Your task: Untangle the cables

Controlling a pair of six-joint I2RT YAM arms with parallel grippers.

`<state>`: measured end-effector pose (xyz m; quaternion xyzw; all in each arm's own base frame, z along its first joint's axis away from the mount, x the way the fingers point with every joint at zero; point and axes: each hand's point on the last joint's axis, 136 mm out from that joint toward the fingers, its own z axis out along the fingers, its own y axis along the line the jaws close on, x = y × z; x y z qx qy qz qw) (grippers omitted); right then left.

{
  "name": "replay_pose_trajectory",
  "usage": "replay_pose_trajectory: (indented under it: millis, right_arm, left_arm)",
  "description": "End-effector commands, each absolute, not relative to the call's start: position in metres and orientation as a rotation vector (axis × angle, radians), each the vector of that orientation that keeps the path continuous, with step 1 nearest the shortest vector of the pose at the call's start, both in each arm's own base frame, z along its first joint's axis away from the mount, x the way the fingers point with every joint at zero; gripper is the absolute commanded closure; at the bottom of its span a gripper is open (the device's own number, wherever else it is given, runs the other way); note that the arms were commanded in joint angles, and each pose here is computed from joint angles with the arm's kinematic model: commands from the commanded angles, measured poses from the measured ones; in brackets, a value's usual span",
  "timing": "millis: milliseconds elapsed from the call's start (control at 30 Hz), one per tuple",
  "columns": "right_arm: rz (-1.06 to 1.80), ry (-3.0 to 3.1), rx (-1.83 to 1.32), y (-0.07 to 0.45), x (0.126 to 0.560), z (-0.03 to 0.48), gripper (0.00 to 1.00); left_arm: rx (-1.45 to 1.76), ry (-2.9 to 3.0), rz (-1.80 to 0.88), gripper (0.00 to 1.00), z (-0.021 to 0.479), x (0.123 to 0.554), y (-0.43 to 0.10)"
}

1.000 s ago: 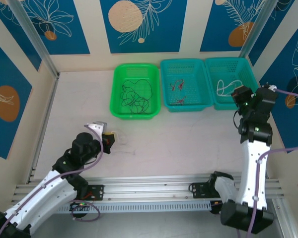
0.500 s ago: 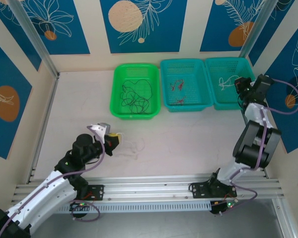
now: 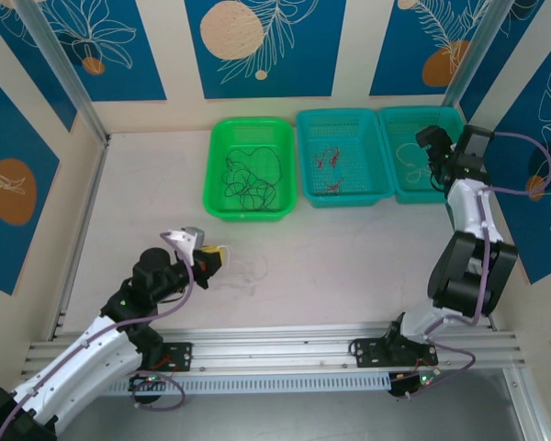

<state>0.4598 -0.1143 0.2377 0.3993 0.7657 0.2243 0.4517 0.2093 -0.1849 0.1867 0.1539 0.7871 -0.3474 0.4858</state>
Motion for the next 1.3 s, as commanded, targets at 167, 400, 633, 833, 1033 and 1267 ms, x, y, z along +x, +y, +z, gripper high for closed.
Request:
replay_pose_trajectory:
  millis: [167, 400, 633, 833, 1033, 1267]
  right_arm:
    - [0.811, 1.917, 0.574, 0.010, 0.371, 0.277, 0.12]
    - [0.909, 1.994, 0.017, 0.126, 0.253, 0.267, 0.14]
    - [1.077, 1.907, -0.539, 0.210, 0.168, 0.239, 0.24]
    - [1.009, 1.654, -0.974, 0.283, 0.141, 0.227, 0.22]
    - [0.926, 1.546, -1.041, 0.324, 0.169, 0.223, 0.28]
    - [0.999, 1.537, -1.049, 0.369, 0.189, 0.219, 0.63]
  left_arm:
    - [0.354, 1.794, -0.959, 1.00, 0.236, 0.213, -0.196]
    - [0.347, 1.750, -0.966, 1.00, 0.251, 0.216, -0.197]
    - [0.412, 1.761, -0.986, 1.00, 0.263, 0.216, -0.208]
    - [0.527, 1.810, -1.065, 1.00, 0.266, 0.208, -0.226]
    - [0.546, 1.796, -1.109, 1.00, 0.272, 0.201, -0.230]
    - [0.559, 1.802, -1.124, 1.00, 0.272, 0.202, -0.234]
